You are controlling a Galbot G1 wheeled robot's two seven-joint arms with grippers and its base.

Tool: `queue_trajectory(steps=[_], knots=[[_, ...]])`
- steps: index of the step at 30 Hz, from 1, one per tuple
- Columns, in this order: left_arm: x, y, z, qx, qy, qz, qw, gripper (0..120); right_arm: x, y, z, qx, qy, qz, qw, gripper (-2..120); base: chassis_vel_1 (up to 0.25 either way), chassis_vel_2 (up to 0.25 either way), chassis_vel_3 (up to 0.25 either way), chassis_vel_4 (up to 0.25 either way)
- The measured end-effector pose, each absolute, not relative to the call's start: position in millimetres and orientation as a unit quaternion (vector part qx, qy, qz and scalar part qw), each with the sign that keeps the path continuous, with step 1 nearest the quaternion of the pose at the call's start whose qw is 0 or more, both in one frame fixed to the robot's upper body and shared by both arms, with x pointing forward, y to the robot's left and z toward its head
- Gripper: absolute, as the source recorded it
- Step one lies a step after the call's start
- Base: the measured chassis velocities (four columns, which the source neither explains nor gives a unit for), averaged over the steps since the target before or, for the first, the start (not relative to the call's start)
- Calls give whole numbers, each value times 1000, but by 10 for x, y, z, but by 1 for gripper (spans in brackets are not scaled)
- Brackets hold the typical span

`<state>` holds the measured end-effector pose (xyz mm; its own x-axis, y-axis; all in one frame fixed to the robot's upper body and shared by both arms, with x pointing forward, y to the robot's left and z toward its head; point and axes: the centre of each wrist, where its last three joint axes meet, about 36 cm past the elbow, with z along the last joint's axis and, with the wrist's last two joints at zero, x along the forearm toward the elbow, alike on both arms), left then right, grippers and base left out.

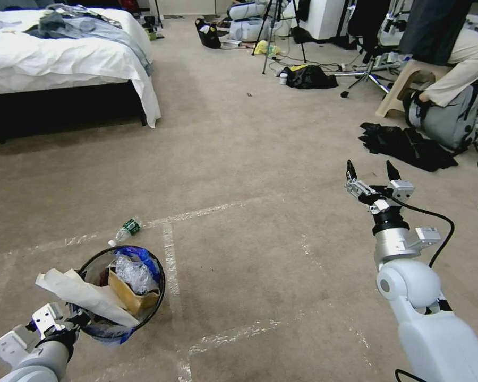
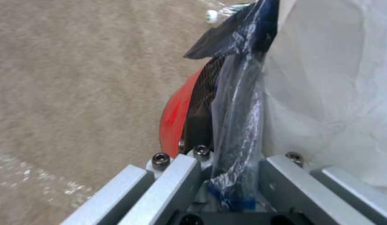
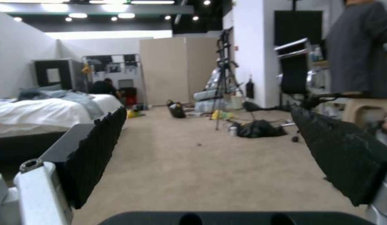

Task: Pick up the trash bin and place the garbage on the floor into it.

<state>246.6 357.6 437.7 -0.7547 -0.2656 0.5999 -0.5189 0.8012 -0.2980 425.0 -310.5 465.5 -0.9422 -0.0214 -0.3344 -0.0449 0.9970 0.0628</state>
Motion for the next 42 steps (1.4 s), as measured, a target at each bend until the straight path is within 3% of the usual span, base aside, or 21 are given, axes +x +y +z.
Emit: queue_trajectory(steps=[30, 42], knots=[[2441, 3577, 4377, 219, -907, 229, 277, 0, 4252, -3013, 4531, -31, 985, 47, 166, 100, 103, 99, 100, 100], [2434, 3585, 4388, 220, -908, 228, 274, 0, 4256, -3005, 4496, -33, 985, 44, 163, 100, 6, 10, 10, 7]])
